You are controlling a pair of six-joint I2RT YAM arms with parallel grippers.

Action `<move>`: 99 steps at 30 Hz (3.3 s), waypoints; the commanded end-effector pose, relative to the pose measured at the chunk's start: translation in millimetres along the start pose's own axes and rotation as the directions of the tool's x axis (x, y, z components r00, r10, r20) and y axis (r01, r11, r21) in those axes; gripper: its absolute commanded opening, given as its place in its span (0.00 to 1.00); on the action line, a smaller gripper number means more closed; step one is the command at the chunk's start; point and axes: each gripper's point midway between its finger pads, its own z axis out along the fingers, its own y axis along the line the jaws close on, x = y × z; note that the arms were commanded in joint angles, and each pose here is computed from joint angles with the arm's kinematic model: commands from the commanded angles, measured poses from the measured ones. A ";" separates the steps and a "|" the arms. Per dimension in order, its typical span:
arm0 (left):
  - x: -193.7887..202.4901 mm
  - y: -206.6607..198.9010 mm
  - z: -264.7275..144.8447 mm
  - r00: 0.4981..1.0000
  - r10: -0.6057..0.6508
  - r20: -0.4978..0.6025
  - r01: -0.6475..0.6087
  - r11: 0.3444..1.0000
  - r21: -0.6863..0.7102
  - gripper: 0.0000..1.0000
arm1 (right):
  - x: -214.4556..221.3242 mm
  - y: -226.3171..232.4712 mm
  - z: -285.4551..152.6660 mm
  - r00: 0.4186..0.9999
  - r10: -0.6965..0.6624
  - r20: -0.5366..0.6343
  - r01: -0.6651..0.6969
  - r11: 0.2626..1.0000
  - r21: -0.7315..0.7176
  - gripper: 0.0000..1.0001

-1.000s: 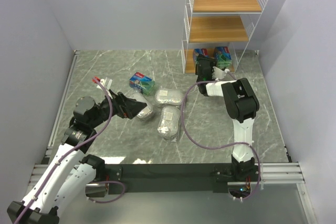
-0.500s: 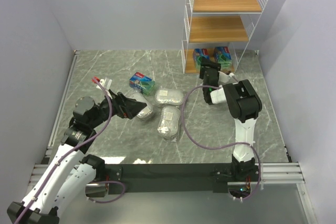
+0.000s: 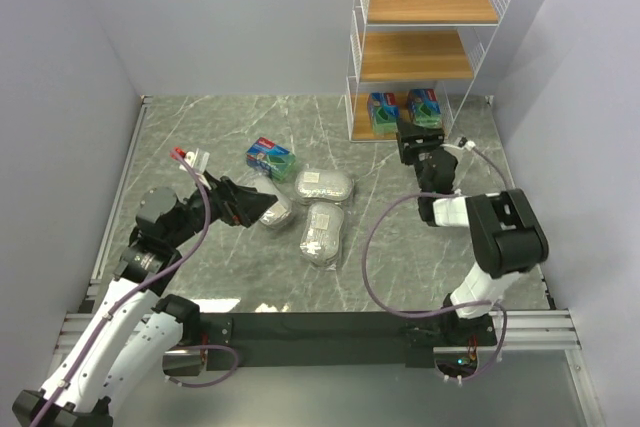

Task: Place and organize the cleaning sponges onto the shelf

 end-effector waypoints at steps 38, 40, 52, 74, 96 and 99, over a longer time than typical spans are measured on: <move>-7.3 2.1 -1.6 0.999 0.008 0.039 -0.007 1.000 -0.027 0.99 | 135.7 15.3 -101.1 0.246 -0.735 -0.632 0.824 0.502 -0.263 0.58; -6.4 2.7 -0.7 0.999 0.005 0.035 -0.005 1.000 -0.026 0.99 | 136.1 16.9 -109.0 0.265 -0.725 -0.636 0.817 0.519 -0.251 0.58; -3.8 5.3 4.5 1.000 -0.010 0.024 0.011 1.000 -0.023 0.99 | 139.8 -25.5 -186.9 0.290 -0.618 -0.731 0.798 0.578 -0.173 0.58; -3.0 6.1 8.4 1.000 -0.014 0.009 0.014 1.000 -0.021 0.98 | 192.1 -2.9 -163.7 0.148 -0.668 -0.729 0.759 0.549 -0.350 0.64; -4.5 -2.8 -14.6 0.999 0.004 0.047 -0.003 1.000 -0.026 0.99 | 302.7 -3.1 6.4 -0.062 -0.889 -0.454 0.761 0.251 -0.598 0.66; -4.8 -4.1 -16.3 0.999 0.004 0.051 -0.003 1.000 -0.023 0.99 | 302.9 -1.8 19.6 -0.049 -0.911 -0.409 0.769 0.227 -0.598 0.67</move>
